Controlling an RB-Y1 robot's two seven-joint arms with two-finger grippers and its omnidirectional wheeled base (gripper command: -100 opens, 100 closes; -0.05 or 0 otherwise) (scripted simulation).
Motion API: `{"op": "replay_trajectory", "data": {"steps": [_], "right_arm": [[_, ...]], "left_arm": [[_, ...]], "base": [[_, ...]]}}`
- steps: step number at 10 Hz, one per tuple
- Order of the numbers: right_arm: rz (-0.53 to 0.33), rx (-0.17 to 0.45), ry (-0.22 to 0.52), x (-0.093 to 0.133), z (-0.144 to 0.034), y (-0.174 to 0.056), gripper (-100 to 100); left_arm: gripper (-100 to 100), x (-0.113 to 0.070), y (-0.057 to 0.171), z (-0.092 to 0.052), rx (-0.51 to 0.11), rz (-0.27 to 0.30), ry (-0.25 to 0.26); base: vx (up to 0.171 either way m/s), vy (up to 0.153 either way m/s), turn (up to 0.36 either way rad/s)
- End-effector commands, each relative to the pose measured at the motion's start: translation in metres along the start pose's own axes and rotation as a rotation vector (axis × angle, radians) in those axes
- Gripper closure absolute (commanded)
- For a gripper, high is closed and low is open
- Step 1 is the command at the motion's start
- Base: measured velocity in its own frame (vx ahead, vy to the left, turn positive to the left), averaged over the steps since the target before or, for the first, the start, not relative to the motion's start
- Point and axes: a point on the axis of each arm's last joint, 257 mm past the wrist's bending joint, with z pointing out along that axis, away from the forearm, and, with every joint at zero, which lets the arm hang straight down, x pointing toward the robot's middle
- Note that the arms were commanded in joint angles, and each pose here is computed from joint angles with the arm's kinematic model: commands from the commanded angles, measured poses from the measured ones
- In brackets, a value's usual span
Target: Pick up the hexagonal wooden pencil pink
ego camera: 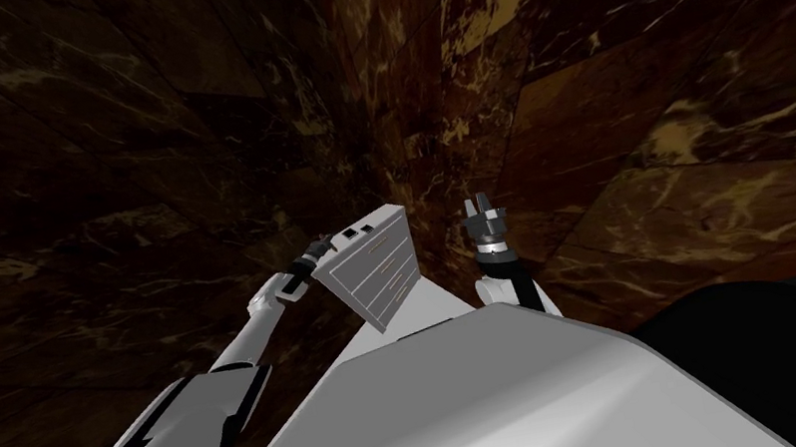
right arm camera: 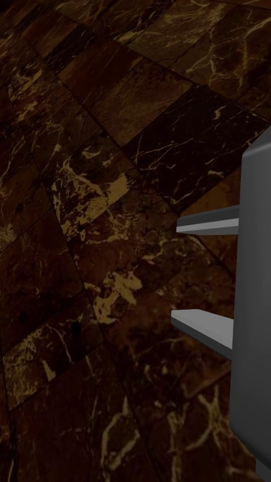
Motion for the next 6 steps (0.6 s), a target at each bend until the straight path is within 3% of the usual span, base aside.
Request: {"op": "replay_trajectory", "data": {"steps": [1,3,5,6], "right_arm": [[0.000,0.000,0.000,0.000,0.000,0.000,0],[0.000,0.000,0.000,0.000,0.000,0.000,0],[0.000,0.000,0.000,0.000,0.000,0.000,0],[0.000,0.000,0.000,0.000,0.000,0.000,0]], "left_arm": [[100,0.000,0.005,-0.011,-0.020,-0.008,-0.005],[100,0.008,-0.006,-0.021,-0.001,-0.016,-0.003],[100,0.020,-0.018,-0.029,0.021,-0.023,0.009],[100,0.002,-0.004,-0.038,-0.013,-0.013,-0.012]], "base": [[0.102,-0.005,0.110],[0.114,-0.016,0.054],[0.015,0.004,-0.007],[0.103,-0.011,0.105]]}}
